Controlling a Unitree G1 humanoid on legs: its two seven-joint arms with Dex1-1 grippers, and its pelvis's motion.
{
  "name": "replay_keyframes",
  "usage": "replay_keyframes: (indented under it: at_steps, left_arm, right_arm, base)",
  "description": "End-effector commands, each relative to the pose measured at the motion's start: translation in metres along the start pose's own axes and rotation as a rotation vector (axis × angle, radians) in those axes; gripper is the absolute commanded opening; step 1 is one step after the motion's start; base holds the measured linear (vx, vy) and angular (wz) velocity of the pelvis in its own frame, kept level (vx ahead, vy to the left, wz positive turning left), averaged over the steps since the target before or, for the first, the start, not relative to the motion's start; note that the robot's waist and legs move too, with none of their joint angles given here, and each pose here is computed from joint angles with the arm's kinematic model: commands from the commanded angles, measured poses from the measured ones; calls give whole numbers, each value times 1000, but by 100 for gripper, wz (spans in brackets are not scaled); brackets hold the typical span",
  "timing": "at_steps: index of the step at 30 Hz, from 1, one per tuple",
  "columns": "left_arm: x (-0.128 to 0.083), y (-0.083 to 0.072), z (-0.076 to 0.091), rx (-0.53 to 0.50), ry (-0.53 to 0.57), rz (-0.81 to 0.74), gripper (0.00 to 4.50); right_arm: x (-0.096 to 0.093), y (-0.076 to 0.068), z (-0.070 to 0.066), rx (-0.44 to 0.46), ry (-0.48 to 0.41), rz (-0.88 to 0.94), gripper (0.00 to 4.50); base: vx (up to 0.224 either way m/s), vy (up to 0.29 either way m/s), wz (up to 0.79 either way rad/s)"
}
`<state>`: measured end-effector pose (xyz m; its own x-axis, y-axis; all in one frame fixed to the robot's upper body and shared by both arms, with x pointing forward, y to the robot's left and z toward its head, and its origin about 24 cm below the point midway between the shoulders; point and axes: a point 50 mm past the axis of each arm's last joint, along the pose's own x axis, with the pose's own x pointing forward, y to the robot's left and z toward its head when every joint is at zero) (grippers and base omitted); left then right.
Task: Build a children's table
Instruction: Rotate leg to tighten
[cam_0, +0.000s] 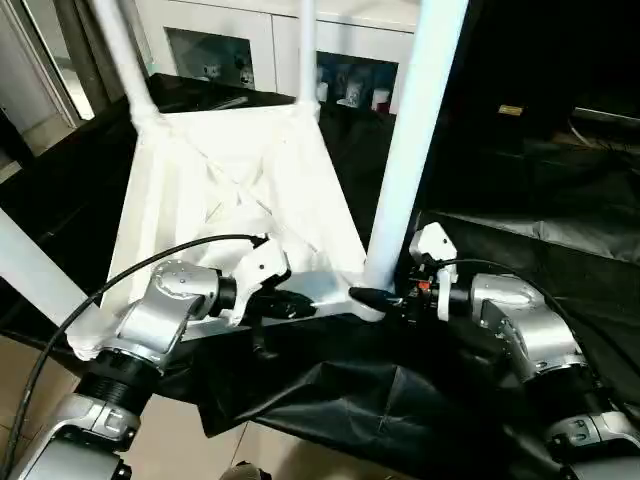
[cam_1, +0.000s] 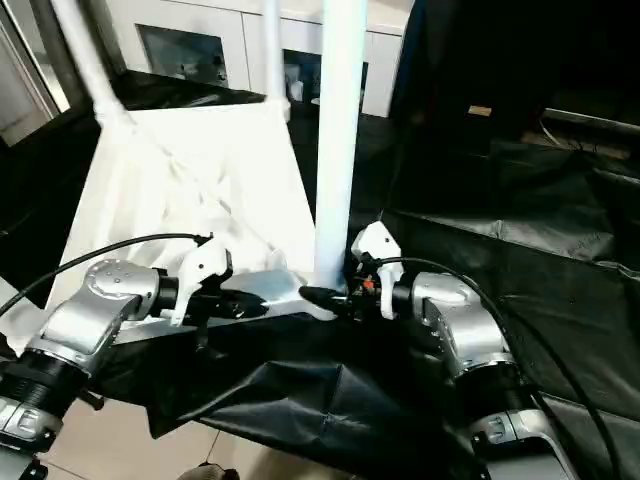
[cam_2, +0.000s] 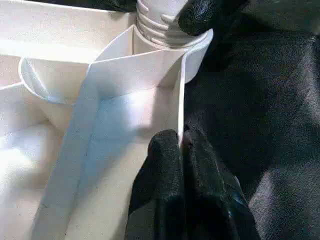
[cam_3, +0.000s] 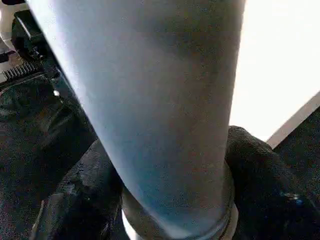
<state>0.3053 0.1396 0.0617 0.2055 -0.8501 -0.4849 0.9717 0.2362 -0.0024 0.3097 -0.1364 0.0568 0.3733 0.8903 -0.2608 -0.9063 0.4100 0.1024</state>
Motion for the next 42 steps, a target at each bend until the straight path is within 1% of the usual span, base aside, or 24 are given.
replay_keyframes:
  at_steps: [1, 2, 4, 7, 8, 9, 10, 14, 17, 18, 19, 21, 23, 25, 26, 27, 28, 31, 32, 34, 37, 40, 41, 42]
  left_arm:
    - [6, 0, 5, 22, -24, 30, 0]
    - [7, 5, 5, 23, -19, 94, 0]
    - [8, 10, 5, 16, -13, 162, 0]
    - [15, 20, 6, -21, -10, 305, 0]
    - [25, 25, 11, -54, -19, 394, 0]
    - [26, 25, 11, -55, -20, 396, 0]
    - [32, 26, 13, -68, -25, 430, 0]
    - [47, 30, 24, -93, -51, 509, 0]
    - [56, 27, 32, -83, -79, 486, 0]
    - [57, 26, 35, -67, -90, 453, 0]
    - [57, 25, 35, -62, -91, 440, 0]
    - [55, 24, 35, -44, -92, 419, 0]
    - [53, 23, 34, -34, -94, 397, 0]
    - [47, 21, 29, -20, -82, 342, 0]
    - [40, 19, 22, 0, -53, 297, 0]
    - [38, 19, 21, 5, -48, 288, 0]
    - [32, 18, 16, 23, -38, 259, 0]
    - [22, 15, 14, 33, -48, 195, 0]
    - [22, 15, 14, 33, -48, 195, 0]
    - [16, 12, 13, 35, -57, 138, 0]
    - [13, 10, 12, 41, -54, 102, 0]
    - [10, 10, 11, 46, -44, 88, 0]
    - [10, 10, 11, 46, -43, 87, 0]
    - [10, 10, 11, 46, -43, 86, 0]
  right_arm:
    - [16, 12, -1, 0, 1, 71, 268]
    - [21, 11, -4, 7, -3, 13, 264]
    - [27, 9, -7, 23, -5, -59, 261]
    - [43, 7, -16, 91, -10, -246, 261]
    - [57, 8, -23, 153, -6, -394, 261]
    - [58, 8, -23, 154, -6, -398, 261]
    - [64, 10, -26, 173, -3, -461, 261]
    - [83, 14, -24, 221, 4, -556, 260]
    - [93, 18, -16, 191, -13, -527, 260]
    - [96, 21, -11, 175, -42, -479, 260]
    - [96, 21, -8, 169, -56, -459, 295]
    - [94, 20, -5, 160, -74, -428, 329]
    - [93, 19, -3, 150, -86, -404, 339]
    - [85, 17, 0, 106, -86, -334, 366]
    - [75, 14, 1, 56, -72, -257, 374]
    - [72, 13, 1, 47, -69, -240, 374]
    - [62, 11, 2, 24, -60, -181, 374]
    - [47, 5, 2, -16, -34, -118, 374]
    - [47, 5, 2, -16, -34, -118, 374]
    - [37, 0, 2, -42, -15, -98, 374]
    - [31, -4, 3, -47, -8, -81, 374]
    - [27, -4, 1, -63, 24, -50, 374]
    - [27, -4, 1, -61, 25, -47, 341]
    - [27, -4, 0, -59, 24, -46, 341]
  base:
    - [0, 0, 0]
    - [0, 0, 0]
    - [0, 0, 0]
    - [0, 0, 0]
    - [0, 0, 0]
    - [0, 0, 0]
    - [0, 0, 0]
    - [0, 0, 0]
    - [0, 0, 0]
    - [0, 0, 0]
    - [0, 0, 0]
    - [0, 0, 0]
    - [0, 0, 0]
    - [0, 0, 0]
    - [0, 0, 0]
    - [0, 0, 0]
    - [0, 0, 0]
    - [0, 0, 0]
    - [0, 0, 0]
    - [0, 0, 0]
    - [0, 0, 0]
    - [0, 0, 0]
    - [0, 0, 0]
    - [0, 0, 0]
